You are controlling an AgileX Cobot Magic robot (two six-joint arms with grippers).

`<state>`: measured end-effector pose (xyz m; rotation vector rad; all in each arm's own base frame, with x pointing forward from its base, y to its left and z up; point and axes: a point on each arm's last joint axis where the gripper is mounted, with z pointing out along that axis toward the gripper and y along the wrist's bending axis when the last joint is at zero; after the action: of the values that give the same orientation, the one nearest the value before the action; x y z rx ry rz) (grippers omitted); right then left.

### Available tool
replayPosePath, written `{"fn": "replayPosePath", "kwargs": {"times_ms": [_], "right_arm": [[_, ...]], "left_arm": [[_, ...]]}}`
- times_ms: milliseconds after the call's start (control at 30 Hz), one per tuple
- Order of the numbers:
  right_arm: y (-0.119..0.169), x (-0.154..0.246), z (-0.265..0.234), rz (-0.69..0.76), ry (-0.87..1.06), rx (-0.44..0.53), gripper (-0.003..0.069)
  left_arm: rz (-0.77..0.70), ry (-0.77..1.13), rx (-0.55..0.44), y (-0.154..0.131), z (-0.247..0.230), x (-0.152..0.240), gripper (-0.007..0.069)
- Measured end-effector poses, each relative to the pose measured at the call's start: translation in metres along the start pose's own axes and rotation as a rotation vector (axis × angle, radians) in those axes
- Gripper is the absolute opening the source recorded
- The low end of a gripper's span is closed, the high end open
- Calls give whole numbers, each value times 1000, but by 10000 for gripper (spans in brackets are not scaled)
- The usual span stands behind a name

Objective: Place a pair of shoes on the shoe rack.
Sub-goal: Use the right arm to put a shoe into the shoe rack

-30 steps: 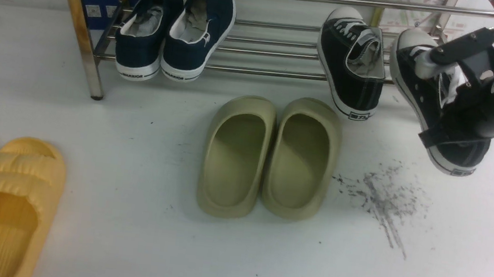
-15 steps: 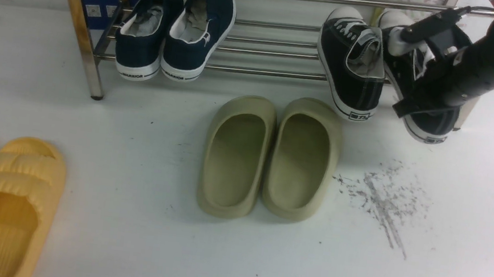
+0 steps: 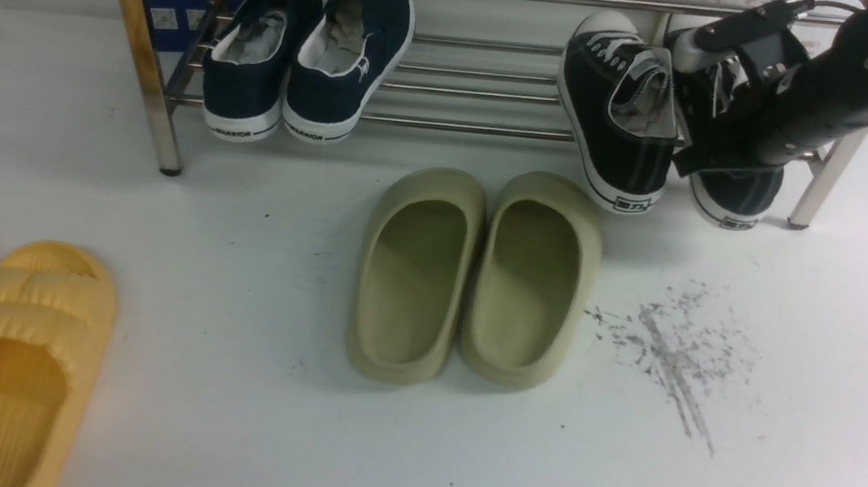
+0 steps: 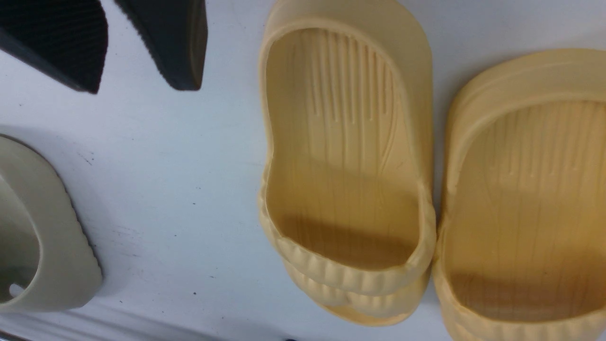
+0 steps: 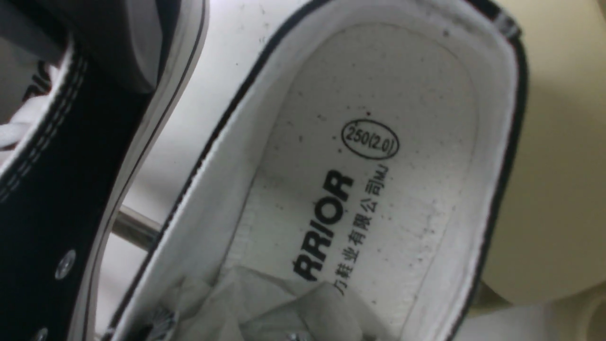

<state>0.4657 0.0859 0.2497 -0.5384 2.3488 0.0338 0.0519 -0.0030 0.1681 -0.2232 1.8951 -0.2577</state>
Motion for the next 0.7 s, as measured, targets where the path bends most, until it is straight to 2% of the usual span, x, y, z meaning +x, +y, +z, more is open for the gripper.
{"fn": "replayPosePath", "kwargs": {"times_ms": [400,667,700], "right_arm": [[0,-4,0,21,-43,1,40],[-1,-8,-2,26,-73,7,173],[-1,-10,-4,36,-84,3,224]], "left_arm": [[0,0,0,0,0,0,239],[0,0,0,0,0,0,239],[0,0,0,0,0,0,239]]}}
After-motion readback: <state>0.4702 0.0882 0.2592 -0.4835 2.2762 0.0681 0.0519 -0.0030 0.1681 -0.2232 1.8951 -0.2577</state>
